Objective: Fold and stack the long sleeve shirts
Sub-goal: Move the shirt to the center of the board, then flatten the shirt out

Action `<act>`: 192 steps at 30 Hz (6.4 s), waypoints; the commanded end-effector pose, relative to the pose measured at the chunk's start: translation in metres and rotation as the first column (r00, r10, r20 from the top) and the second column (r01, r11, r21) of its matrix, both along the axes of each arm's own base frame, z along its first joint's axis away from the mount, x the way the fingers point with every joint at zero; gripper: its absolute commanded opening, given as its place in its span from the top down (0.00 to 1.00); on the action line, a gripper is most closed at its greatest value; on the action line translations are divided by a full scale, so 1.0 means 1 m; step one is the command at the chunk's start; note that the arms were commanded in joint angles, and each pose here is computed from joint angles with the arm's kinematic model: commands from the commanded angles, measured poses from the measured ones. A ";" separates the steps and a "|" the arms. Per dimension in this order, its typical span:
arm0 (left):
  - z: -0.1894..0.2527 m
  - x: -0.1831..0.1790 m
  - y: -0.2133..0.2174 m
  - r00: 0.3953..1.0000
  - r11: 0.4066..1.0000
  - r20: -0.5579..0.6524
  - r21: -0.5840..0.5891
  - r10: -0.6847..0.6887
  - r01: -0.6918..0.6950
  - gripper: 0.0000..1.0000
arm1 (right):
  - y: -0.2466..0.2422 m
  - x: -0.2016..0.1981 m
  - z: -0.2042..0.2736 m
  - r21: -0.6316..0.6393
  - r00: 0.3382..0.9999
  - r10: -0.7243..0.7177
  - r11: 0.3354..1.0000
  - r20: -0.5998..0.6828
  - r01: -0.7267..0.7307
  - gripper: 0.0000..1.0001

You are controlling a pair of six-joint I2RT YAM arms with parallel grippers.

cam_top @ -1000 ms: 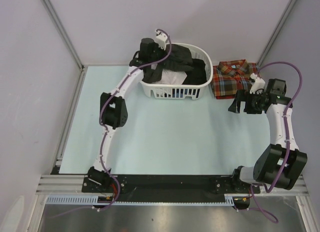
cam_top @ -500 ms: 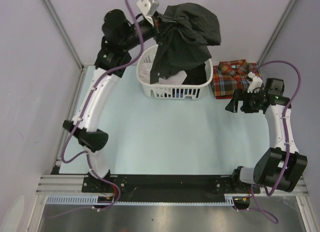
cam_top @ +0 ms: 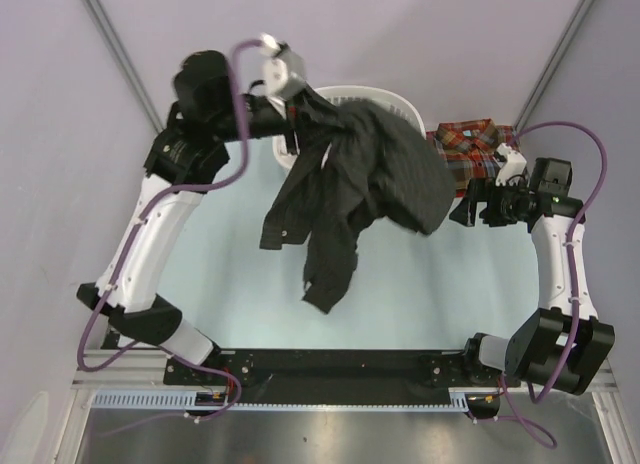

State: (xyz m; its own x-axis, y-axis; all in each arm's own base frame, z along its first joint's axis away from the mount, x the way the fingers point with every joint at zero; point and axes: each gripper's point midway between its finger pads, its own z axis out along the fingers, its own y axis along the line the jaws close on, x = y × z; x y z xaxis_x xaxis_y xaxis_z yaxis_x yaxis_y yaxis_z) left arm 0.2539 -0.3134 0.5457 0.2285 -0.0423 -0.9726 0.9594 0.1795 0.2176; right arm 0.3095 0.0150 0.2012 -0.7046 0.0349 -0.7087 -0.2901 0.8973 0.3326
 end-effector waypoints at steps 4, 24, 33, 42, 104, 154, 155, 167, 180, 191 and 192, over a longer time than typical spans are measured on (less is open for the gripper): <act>-0.182 -0.005 -0.004 0.968 0.854 -0.238 0.486 -0.075 0.186 0.01 | 0.006 -0.018 -0.005 -0.043 0.994 0.105 0.994 -0.007 -0.105 0.00; -0.502 0.004 0.153 0.885 0.489 -0.204 0.872 0.419 -0.030 0.01 | 0.090 -0.039 -0.079 -0.076 0.899 0.415 0.900 -0.142 -0.428 0.02; -0.534 -0.012 0.166 0.852 0.427 -0.264 0.903 0.452 0.053 0.23 | 0.169 -0.050 -0.084 -0.065 0.781 0.612 0.780 -0.128 -0.622 0.00; -0.533 -0.022 0.168 0.821 0.449 -0.301 0.891 0.486 0.061 0.34 | 0.219 -0.059 -0.105 -0.097 0.752 0.642 0.747 -0.147 -0.657 0.37; -0.175 -0.038 -0.062 0.950 0.895 -0.148 0.322 -0.273 0.307 0.23 | -0.024 0.030 0.078 -0.127 0.979 0.159 0.982 0.124 -0.143 0.00; -0.286 0.020 0.348 0.395 0.619 -0.557 0.295 0.731 -0.728 0.14 | 0.439 -0.060 0.394 -0.092 0.236 0.285 0.795 0.929 -0.599 1.00; -0.284 0.021 0.348 0.397 0.617 -0.554 0.291 0.732 -0.731 0.14 | 0.399 -0.068 0.423 -0.050 0.241 0.221 0.826 0.945 -0.562 1.00; -0.323 0.017 0.298 0.611 0.726 -0.398 0.447 0.685 -0.523 0.11 | 0.059 -0.057 0.050 -0.571 0.885 0.345 0.813 0.313 -0.115 0.00; -0.421 -0.083 0.239 0.901 0.613 -0.293 0.789 0.318 0.040 0.16 | 0.076 -0.063 -0.018 -0.296 0.868 0.497 0.829 0.003 -0.474 0.07; -0.504 -0.090 0.150 0.981 0.446 -0.137 0.893 0.138 0.062 0.11 | 0.116 0.028 -0.085 -0.318 0.831 0.556 0.784 -0.024 -0.533 0.22; -0.508 -0.087 0.147 0.984 0.434 -0.115 0.900 0.139 0.044 0.11 | 0.120 0.029 -0.091 -0.320 0.822 0.569 0.774 -0.028 -0.547 0.25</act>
